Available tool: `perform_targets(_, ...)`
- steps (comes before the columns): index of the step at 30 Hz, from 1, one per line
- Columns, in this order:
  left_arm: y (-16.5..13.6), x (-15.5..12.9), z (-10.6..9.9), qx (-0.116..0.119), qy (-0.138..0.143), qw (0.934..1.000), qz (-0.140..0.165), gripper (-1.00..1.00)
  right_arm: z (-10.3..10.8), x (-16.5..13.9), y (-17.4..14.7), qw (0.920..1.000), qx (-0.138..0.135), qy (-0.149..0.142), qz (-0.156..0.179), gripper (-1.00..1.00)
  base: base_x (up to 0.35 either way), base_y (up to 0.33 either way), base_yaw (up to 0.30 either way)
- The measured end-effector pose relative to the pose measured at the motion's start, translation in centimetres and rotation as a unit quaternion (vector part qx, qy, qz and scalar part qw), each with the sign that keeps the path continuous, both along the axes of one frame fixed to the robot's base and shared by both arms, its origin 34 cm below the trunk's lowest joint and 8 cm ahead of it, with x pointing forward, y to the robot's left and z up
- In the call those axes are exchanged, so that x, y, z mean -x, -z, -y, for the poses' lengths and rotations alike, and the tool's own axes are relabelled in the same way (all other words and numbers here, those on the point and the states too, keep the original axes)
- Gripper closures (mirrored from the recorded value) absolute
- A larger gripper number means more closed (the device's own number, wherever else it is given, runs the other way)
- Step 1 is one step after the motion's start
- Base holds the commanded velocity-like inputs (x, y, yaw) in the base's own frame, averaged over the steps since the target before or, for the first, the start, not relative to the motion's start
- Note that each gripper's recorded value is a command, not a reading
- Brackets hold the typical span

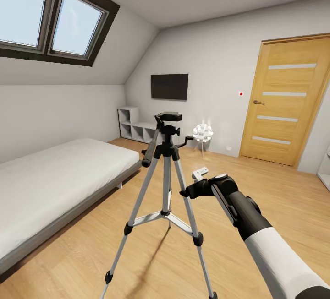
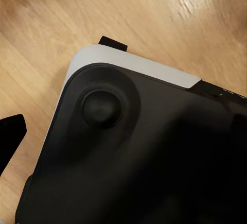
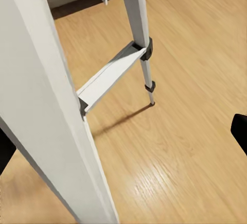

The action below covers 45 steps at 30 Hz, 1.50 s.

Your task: Attach the digital camera to the camera tripod in the bedroom.

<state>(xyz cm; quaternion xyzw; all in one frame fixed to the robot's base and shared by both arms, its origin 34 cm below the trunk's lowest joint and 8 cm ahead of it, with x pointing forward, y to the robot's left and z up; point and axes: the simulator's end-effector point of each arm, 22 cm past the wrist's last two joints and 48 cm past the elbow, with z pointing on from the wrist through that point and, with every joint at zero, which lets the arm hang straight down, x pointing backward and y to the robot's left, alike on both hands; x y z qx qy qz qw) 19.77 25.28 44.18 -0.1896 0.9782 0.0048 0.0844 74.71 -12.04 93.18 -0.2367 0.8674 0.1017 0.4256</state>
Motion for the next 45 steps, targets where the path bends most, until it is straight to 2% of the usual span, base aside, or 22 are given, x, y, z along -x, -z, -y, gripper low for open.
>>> perform_targets(10,0.0,0.0,0.0,0.0,0.0,1.0,0.0,-1.0,0.3,0.5,2.5,0.9996,0.003,0.003,-0.028,-1.0,0.0,0.0,0.0)
perform_targets(16,0.0,0.0,0.0,0.0,0.0,1.0,0.0,-1.0,-0.5,1.3,4.4,0.9988,0.015,-0.01,-0.046,-1.0,0.0,0.0,0.0)
perform_targets(24,0.0,0.0,0.0,0.0,0.0,1.0,0.0,-1.0,-1.3,1.4,4.8,0.9986,0.027,-0.025,-0.039,-1.0,0.0,0.0,0.0)
perform_targets(29,0.0,0.0,0.0,0.0,0.0,1.0,0.0,-1.0,-1.1,1.4,5.6,0.9984,0.027,-0.024,-0.042,-1.0,0.0,0.0,0.0)
perform_targets(38,0.0,0.0,0.0,0.0,0.0,1.0,-0.001,-1.0,-1.2,0.6,6.0,0.9991,0.022,-0.033,-0.017,-1.0,0.0,0.0,0.0)
perform_targets(45,0.0,0.0,0.0,0.0,0.0,1.0,-0.001,-1.0,-1.3,0.5,6.0,0.9991,0.021,-0.034,-0.013,-1.0,0.0,0.0,0.0)
